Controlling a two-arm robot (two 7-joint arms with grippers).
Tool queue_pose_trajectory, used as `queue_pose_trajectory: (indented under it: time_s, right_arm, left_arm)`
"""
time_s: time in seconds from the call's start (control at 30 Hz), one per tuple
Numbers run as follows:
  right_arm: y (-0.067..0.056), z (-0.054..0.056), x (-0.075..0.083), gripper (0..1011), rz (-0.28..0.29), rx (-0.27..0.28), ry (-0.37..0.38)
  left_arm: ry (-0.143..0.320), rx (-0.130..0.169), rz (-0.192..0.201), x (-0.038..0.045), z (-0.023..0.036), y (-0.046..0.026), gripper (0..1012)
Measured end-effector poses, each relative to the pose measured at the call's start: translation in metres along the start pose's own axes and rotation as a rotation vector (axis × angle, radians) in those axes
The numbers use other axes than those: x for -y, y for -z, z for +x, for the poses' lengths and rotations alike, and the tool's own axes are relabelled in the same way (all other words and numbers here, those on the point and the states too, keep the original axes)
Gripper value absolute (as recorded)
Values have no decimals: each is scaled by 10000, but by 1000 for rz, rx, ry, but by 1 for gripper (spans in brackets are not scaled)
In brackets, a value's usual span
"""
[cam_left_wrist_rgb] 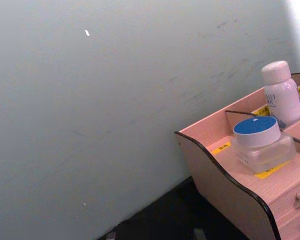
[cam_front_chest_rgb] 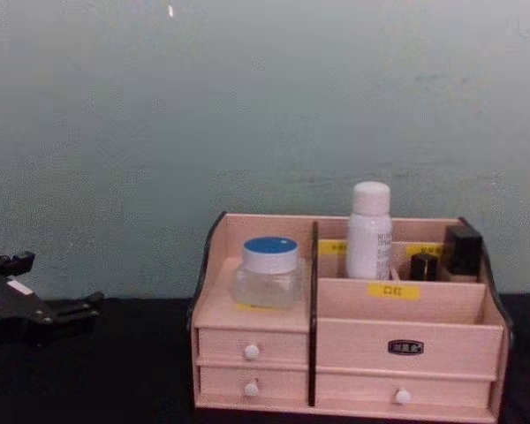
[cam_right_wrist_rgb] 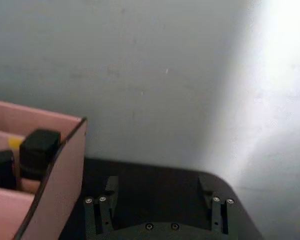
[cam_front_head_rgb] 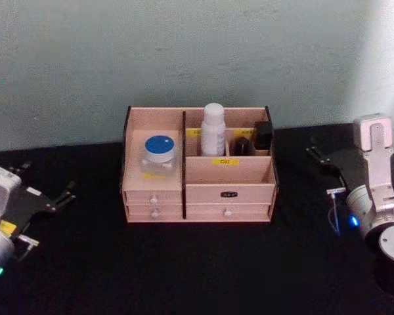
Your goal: Pick up the facial cleanser and watermelon frost from the table and place them into the tiered storage box.
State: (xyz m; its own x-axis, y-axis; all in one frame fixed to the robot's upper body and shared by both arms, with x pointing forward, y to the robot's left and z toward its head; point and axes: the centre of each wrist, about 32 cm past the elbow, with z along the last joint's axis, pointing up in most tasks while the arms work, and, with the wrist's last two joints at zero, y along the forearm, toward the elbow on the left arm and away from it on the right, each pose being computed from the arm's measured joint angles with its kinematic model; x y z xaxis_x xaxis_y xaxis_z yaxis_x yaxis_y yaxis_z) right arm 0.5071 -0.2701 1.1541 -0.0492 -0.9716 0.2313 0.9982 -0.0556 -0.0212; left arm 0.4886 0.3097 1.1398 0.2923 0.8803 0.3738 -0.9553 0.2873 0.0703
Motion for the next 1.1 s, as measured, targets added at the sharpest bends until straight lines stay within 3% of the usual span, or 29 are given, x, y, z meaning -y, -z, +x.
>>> queue_pose_trajectory:
  time_s: [0.27, 1.1]
  right_arm:
    - [82, 4, -53, 1002, -58, -10, -6]
    - [77, 0, -44, 1002, -52, -9, -5]
  left_arm:
    - [0, 0, 0, 0, 0, 0, 1001]
    - [0, 0, 0, 0, 0, 0, 1001]
